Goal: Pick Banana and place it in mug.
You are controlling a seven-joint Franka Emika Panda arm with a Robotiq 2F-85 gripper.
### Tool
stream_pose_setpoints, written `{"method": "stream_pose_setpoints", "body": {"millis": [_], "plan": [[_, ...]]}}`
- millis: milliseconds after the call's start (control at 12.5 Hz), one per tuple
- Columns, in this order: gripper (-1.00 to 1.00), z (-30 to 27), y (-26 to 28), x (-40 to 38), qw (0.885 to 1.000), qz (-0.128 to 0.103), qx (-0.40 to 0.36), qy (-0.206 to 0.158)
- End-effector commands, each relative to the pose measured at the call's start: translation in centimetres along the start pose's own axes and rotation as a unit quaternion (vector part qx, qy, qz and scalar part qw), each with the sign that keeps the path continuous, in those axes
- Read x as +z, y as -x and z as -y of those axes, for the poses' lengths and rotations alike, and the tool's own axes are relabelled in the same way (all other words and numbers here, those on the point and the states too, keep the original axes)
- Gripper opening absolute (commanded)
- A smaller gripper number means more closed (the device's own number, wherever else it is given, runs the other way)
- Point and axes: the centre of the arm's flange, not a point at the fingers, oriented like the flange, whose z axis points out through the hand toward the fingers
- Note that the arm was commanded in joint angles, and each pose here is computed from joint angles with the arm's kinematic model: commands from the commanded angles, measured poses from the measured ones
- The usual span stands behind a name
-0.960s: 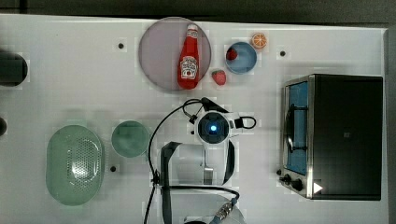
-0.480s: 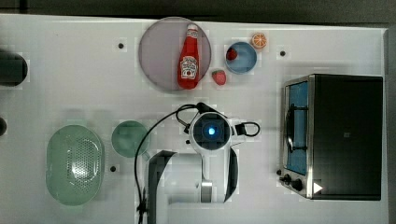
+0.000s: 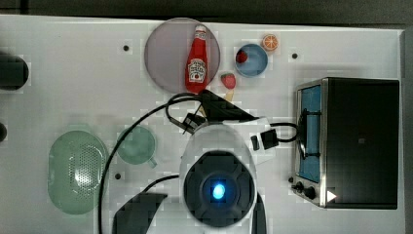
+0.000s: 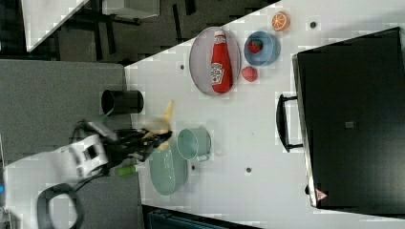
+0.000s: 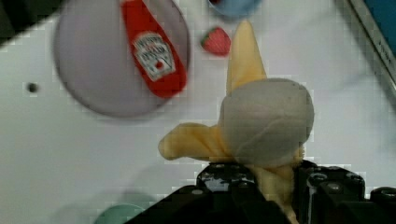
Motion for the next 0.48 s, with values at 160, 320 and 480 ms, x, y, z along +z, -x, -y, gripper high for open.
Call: {"method": "stream_pose_setpoints", "body": {"millis": [160,320,480], "plan": [[-0.43,6.7,6.8,2.6,0.998,0.043,0.024,0.031],[-0.43,10.5,10.4,3.6,0.996,0.043,0.058,0.047],[-0.43,13.3,13.4,5.2,0.992,0.050,0.096,0.064]]}}
